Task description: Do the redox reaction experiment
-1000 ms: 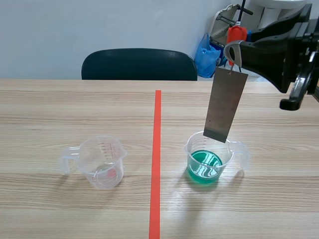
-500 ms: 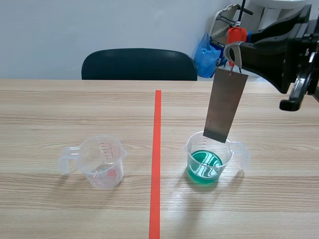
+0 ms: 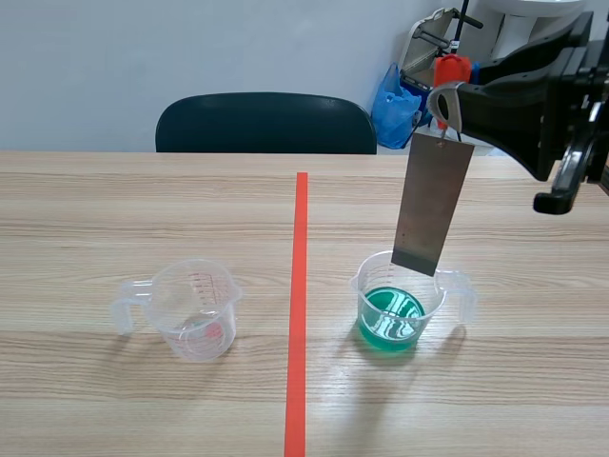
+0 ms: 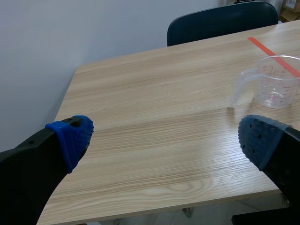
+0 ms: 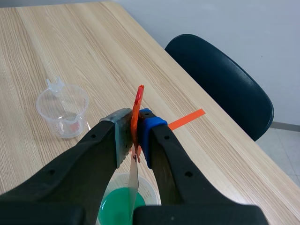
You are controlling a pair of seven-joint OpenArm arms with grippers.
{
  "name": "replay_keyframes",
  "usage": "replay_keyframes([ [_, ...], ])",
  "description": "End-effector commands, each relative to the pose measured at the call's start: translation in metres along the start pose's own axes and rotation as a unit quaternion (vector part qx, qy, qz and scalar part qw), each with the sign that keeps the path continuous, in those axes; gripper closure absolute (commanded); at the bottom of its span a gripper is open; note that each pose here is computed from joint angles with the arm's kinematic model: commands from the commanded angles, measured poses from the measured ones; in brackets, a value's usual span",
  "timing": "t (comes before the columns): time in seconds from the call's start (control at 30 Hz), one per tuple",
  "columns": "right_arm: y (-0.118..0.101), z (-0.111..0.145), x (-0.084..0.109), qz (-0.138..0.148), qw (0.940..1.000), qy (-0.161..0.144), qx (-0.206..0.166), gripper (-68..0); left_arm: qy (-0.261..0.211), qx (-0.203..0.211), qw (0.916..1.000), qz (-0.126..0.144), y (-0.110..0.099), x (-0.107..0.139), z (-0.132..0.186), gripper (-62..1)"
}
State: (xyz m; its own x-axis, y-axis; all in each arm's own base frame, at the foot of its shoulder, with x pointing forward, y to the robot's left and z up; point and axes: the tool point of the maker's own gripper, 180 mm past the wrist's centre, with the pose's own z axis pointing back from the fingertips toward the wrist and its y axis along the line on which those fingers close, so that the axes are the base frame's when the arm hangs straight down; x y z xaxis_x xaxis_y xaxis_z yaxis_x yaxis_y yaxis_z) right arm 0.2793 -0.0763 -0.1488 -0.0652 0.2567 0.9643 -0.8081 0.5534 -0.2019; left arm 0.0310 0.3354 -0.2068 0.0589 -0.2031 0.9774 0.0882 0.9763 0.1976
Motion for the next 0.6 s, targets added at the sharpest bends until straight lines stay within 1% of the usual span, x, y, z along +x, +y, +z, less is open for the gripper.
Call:
replay_keyframes([
  [0.0,0.003,-0.001,0.012,0.004,0.9998,-0.020,0.006,-0.6,-0.016,0.003,0.9999,0.001,0.001,0.007,-0.001,-62.3],
  [0.17,0.011,-0.005,0.008,-0.004,0.9997,-0.018,0.018,-0.6,-0.016,0.003,0.9999,0.001,0.001,0.007,-0.001,-62.3],
  [0.27,0.013,-0.006,0.007,-0.005,0.9996,-0.021,0.019,-0.6,-0.016,0.003,0.9999,0.001,0.001,0.007,-0.001,-62.3],
  [0.3,0.012,-0.006,0.006,0.000,0.9997,-0.019,0.017,-0.6,-0.016,0.003,0.9999,0.001,0.001,0.007,-0.001,-62.3],
  [0.37,0.011,-0.008,0.001,0.006,0.9998,-0.015,0.010,-0.6,-0.016,0.003,0.9999,0.001,0.001,0.007,-0.001,-62.3],
  [0.47,0.007,-0.009,-0.007,0.002,1.0000,-0.010,0.000,-0.6,-0.016,0.003,0.9999,0.001,0.001,0.007,-0.001,-62.3],
  [0.57,0.012,-0.010,-0.013,-0.003,0.9999,-0.008,0.011,-0.6,-0.016,0.003,0.9999,0.001,0.001,0.007,-0.001,-62.3],
])
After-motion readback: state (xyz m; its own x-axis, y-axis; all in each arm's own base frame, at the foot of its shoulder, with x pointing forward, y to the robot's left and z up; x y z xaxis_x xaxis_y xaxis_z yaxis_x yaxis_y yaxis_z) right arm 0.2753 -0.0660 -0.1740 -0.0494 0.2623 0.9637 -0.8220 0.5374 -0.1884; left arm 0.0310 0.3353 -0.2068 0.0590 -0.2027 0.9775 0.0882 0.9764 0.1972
